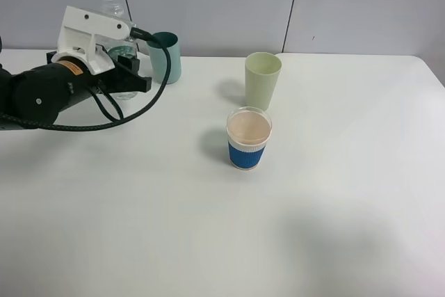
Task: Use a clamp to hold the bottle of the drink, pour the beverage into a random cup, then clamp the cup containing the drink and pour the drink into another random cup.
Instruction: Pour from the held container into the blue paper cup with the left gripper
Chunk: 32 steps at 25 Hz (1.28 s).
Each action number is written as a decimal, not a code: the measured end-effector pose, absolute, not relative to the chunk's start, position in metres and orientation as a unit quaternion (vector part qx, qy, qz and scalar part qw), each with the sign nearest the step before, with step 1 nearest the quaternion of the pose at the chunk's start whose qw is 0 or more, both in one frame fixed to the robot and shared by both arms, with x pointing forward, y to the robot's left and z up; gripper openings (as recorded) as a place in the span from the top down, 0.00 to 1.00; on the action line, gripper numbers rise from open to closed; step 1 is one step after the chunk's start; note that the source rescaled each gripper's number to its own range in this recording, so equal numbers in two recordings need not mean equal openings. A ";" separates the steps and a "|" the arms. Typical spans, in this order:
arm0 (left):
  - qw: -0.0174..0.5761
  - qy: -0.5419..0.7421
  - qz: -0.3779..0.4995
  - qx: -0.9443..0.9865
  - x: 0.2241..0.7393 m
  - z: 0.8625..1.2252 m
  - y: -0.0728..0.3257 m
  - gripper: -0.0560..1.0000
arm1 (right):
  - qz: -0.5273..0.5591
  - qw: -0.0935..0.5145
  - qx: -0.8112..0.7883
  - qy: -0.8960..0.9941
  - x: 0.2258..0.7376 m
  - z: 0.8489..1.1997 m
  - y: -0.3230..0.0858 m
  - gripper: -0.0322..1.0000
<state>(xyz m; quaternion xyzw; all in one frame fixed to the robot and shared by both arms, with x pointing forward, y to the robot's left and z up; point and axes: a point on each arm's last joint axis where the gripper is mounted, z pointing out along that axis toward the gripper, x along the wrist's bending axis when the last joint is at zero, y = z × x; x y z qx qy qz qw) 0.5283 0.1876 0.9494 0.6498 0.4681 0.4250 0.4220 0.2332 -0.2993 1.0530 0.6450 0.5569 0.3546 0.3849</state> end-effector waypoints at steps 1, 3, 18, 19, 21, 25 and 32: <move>0.418 0.464 0.429 0.653 0.525 0.951 0.183 0.91 | 0.355 0.385 0.645 0.557 0.233 1.053 -0.299 0.00; 0.403 0.446 0.441 0.667 0.520 0.953 0.176 0.91 | 0.355 0.385 0.645 0.557 0.233 1.053 -0.299 0.00; 0.369 0.367 0.444 0.729 0.492 0.949 0.134 0.91 | 0.355 0.385 0.645 0.557 0.233 1.053 -0.299 0.00; 0.363 0.366 0.447 0.731 0.490 0.949 0.132 0.91 | 0.355 0.385 0.645 0.557 0.233 1.053 -0.299 0.00; 0.343 0.354 0.462 0.737 0.486 0.949 0.130 0.91 | 0.355 0.385 0.645 0.557 0.233 1.053 -0.299 0.00; 0.288 0.328 0.497 0.750 0.480 0.950 0.127 0.91 | 0.355 0.385 0.645 0.557 0.233 1.053 -0.299 0.00; 0.225 0.271 0.536 0.767 0.477 0.964 0.110 0.91 | 0.355 0.385 0.645 0.557 0.233 1.053 -0.299 0.00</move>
